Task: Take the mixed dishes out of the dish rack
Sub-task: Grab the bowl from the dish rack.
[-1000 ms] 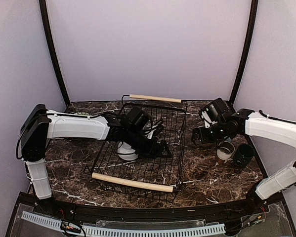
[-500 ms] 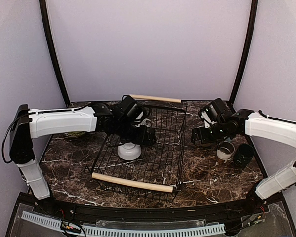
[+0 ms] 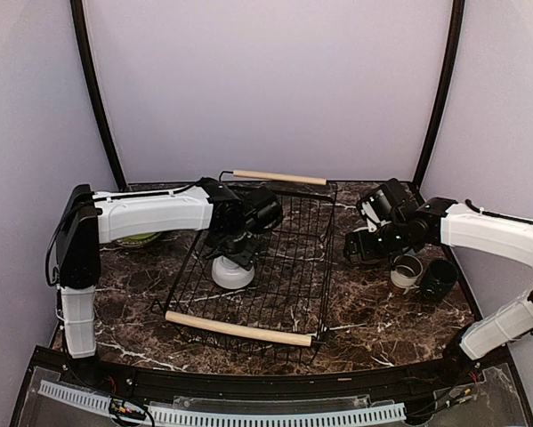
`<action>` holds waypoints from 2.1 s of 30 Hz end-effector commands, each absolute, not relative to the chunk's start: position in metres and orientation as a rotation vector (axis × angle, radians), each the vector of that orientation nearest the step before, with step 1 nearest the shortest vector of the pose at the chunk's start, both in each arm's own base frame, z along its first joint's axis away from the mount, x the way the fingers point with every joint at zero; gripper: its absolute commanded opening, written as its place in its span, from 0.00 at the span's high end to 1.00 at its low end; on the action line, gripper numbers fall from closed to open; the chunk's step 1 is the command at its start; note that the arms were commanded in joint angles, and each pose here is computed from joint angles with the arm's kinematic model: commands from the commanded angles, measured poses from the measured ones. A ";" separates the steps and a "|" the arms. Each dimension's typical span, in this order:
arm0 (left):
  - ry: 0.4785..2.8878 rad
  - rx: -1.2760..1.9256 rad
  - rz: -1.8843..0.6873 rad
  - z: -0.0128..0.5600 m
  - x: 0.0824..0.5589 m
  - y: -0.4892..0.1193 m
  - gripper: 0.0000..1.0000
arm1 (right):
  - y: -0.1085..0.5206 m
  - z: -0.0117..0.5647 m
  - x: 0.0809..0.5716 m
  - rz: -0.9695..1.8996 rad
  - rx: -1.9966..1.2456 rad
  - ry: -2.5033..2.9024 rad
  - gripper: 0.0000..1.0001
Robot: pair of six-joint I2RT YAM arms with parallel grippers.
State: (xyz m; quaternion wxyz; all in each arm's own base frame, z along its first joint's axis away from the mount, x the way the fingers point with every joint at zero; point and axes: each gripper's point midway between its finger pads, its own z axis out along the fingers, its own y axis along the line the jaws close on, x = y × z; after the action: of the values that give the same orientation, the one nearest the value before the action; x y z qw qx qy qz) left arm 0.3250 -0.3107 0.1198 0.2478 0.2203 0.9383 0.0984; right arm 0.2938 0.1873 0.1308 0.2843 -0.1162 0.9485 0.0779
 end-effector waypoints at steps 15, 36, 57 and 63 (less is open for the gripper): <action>2.535 0.774 0.438 0.103 0.305 -0.332 0.31 | 0.188 0.134 0.292 0.213 -0.300 2.517 0.10; 2.463 0.753 0.759 0.063 0.310 -0.316 0.13 | 0.187 0.127 0.291 0.202 -0.298 2.525 0.10; 2.493 0.735 0.652 0.085 0.305 -0.325 0.03 | 0.188 0.122 0.291 0.209 -0.296 2.537 0.10; 2.490 0.775 0.572 0.109 0.299 -0.325 0.01 | 0.187 0.121 0.291 0.207 -0.295 2.538 0.10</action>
State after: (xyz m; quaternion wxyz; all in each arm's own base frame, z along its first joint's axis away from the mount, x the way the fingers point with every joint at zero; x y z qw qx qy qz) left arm 0.3081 -0.3239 0.0733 0.2308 0.2715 0.9004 0.2497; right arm 0.2908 0.1853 0.1229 0.2792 -0.1138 0.9504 0.0760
